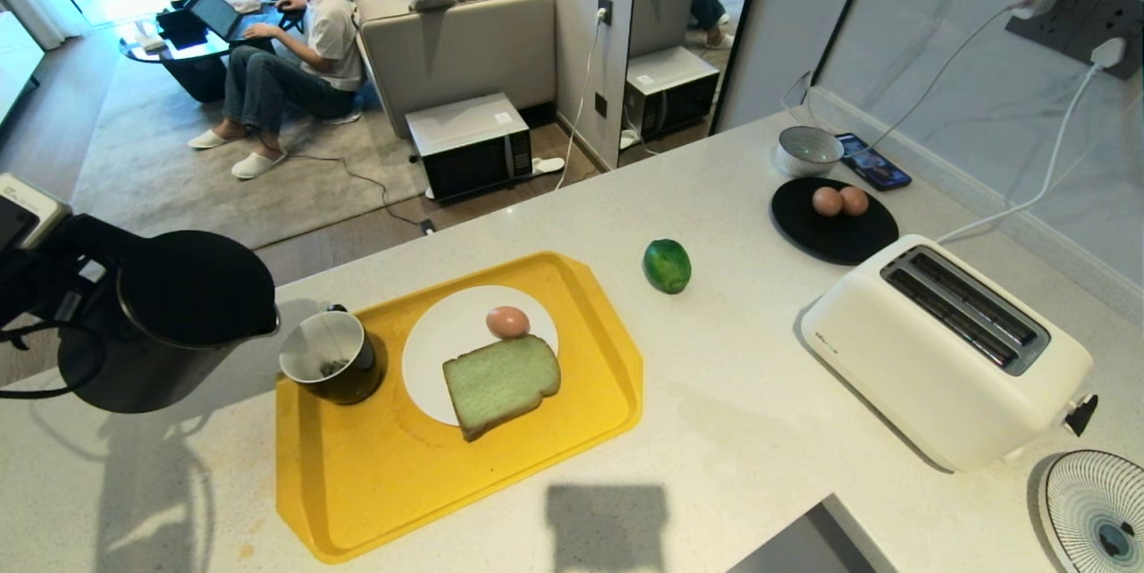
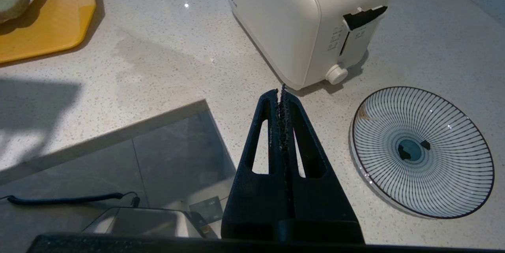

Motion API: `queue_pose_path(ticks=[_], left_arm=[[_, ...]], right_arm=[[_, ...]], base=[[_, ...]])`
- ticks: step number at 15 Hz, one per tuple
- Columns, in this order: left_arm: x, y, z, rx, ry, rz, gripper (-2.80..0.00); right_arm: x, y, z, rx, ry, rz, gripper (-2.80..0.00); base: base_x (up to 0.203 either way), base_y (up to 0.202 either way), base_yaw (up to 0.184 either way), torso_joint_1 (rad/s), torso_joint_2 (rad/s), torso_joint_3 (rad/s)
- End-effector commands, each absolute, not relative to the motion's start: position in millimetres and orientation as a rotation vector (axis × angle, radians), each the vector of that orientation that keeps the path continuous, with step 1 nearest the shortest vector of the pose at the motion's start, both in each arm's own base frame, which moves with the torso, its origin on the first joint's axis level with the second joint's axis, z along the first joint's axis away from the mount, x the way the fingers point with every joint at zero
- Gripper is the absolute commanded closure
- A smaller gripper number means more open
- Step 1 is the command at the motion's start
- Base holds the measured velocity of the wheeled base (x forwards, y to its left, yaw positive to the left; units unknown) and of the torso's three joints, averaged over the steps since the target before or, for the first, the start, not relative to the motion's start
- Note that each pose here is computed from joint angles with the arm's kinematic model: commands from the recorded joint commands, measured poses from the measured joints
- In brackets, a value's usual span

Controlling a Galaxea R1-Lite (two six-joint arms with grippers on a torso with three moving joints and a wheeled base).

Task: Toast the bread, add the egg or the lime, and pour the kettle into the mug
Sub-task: Pour water into a cup

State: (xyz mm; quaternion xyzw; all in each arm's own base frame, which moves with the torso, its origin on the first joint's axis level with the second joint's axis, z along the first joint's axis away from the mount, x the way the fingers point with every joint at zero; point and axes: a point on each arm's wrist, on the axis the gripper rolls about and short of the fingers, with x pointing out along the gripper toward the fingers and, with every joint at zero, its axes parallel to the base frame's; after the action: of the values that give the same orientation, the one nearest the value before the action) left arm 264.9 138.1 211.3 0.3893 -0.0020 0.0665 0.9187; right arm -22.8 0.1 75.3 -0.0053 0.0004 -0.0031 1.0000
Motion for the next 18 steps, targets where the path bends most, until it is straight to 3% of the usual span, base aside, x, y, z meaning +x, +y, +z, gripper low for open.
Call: queue_pose_path(ticks=[1, 18], left_arm=[[272.4, 133.2, 217.1, 0.816, -0.038, 0.121, 0.00], [282.9, 120.5, 223.4, 0.994, -0.046, 0.100, 0.00]], right_arm=[[-22.8, 0.1, 74.9, -0.011, 0.002, -0.008, 0.00], [-22.7, 0.1, 74.9, 0.002, 0.003, -0.010, 0.00]], base=[[0.000, 0.000, 0.000, 0.000, 0.00, 0.000], [0.000, 0.000, 0.000, 0.000, 0.00, 0.000]])
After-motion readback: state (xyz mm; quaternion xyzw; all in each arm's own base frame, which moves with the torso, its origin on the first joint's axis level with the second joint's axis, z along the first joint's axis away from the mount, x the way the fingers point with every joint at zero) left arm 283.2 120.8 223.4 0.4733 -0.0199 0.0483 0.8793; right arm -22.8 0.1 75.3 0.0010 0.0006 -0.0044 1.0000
